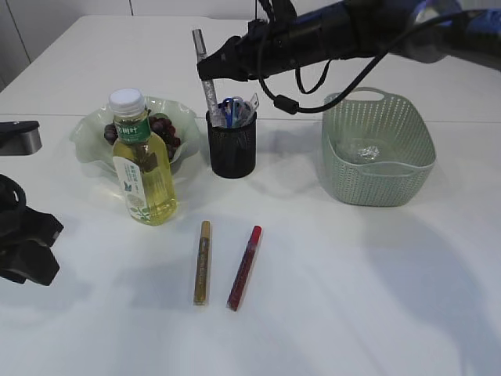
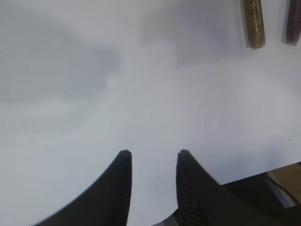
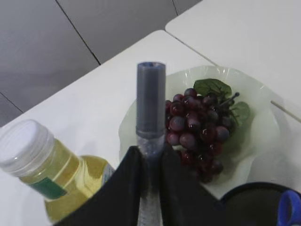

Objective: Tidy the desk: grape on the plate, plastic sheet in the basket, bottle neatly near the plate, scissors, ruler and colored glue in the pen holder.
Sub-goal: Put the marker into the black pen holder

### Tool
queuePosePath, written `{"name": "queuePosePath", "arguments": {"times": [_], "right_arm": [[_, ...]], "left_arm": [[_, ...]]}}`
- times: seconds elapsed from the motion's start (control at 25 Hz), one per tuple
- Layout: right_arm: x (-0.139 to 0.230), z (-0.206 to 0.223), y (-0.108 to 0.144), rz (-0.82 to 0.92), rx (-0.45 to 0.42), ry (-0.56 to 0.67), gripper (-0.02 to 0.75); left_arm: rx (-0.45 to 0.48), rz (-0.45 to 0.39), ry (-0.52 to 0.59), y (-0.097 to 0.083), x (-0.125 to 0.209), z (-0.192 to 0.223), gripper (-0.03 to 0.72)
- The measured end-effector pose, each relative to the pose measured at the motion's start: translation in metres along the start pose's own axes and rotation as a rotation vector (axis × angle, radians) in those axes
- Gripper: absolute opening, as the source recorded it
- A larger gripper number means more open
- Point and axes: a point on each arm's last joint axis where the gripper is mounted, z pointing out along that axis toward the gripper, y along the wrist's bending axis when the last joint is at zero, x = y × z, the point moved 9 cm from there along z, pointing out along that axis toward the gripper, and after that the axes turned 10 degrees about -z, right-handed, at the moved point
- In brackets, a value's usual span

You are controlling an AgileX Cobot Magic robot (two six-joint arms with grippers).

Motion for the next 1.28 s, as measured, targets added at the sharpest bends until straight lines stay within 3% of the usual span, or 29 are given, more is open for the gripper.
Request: {"name": "queuePosePath", "arguments": {"times": [0.32,0.56,1.04,1.28], "right_arm": [[0.011,0.018,-0.023,0.009,-0.014,-0.204,0.108],[-0.01,0.003,-0.035,-0.058,0.022,-0.285,0.108],[0.015,0.002,-0.04,-0.216,0.03,-0.144,0.123],[0.018,0.002,-0.039,-0.232,0.023,-0.125,0.284]], "left_arm": [[0.018,-0.017,0.025,-0.003,0.005,0.0,0.239],[0.019,-0.018,0.029,-0.004,0.005,0.0,0.239],[0.02,-0.019,0.029,-0.004,0.005,0.0,0.239],[0.021,-0.02,0.029,-0.004,0.005,0.0,0.239]]}}
